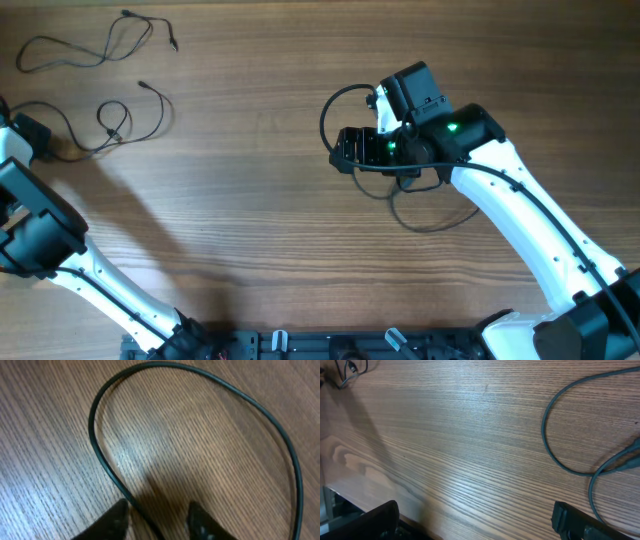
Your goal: Untangle cables
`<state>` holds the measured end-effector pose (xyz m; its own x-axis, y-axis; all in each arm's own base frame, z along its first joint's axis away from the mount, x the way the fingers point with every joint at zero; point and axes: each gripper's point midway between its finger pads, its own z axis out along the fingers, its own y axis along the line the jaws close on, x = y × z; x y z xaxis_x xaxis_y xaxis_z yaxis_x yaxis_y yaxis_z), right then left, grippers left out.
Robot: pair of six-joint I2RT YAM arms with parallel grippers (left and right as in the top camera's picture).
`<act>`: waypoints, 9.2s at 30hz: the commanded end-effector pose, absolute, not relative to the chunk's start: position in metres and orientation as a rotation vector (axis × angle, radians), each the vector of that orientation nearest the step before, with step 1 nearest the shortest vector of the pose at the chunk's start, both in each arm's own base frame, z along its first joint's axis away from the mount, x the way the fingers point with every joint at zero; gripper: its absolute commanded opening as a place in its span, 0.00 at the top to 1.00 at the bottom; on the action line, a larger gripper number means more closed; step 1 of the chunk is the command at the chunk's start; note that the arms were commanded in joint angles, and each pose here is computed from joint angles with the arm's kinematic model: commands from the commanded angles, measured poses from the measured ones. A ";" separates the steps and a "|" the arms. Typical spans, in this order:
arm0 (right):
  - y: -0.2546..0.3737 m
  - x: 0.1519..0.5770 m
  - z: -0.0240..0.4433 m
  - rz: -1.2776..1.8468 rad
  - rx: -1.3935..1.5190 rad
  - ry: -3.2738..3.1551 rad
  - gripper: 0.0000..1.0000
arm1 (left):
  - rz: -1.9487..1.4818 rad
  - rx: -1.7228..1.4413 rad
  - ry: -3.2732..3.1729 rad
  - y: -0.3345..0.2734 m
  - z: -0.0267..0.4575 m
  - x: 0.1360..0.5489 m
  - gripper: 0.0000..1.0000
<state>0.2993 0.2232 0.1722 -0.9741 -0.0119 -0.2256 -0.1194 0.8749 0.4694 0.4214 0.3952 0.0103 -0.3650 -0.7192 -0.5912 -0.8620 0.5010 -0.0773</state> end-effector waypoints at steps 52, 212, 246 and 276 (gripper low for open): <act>0.226 0.302 0.165 0.721 -0.073 2.841 0.00 | -0.099 -0.918 2.344 0.258 0.014 0.511 0.96; -0.042 0.303 -0.029 0.098 0.863 3.121 0.87 | 0.060 -0.346 3.006 -0.140 0.094 0.347 0.00; 0.085 0.256 0.287 0.780 -0.145 2.332 0.96 | -1.563 -0.057 2.643 -0.239 0.269 0.331 0.02; 0.136 0.223 0.339 1.270 -0.368 2.103 0.96 | -1.746 -1.058 2.588 -0.268 0.328 0.317 0.16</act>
<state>0.2284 0.1308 0.3284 -0.7652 0.0963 -0.6365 -0.5000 0.5337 0.6820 0.3090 -0.2655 0.3212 -0.8198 -0.3739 0.4338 -0.5471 0.2874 -0.7862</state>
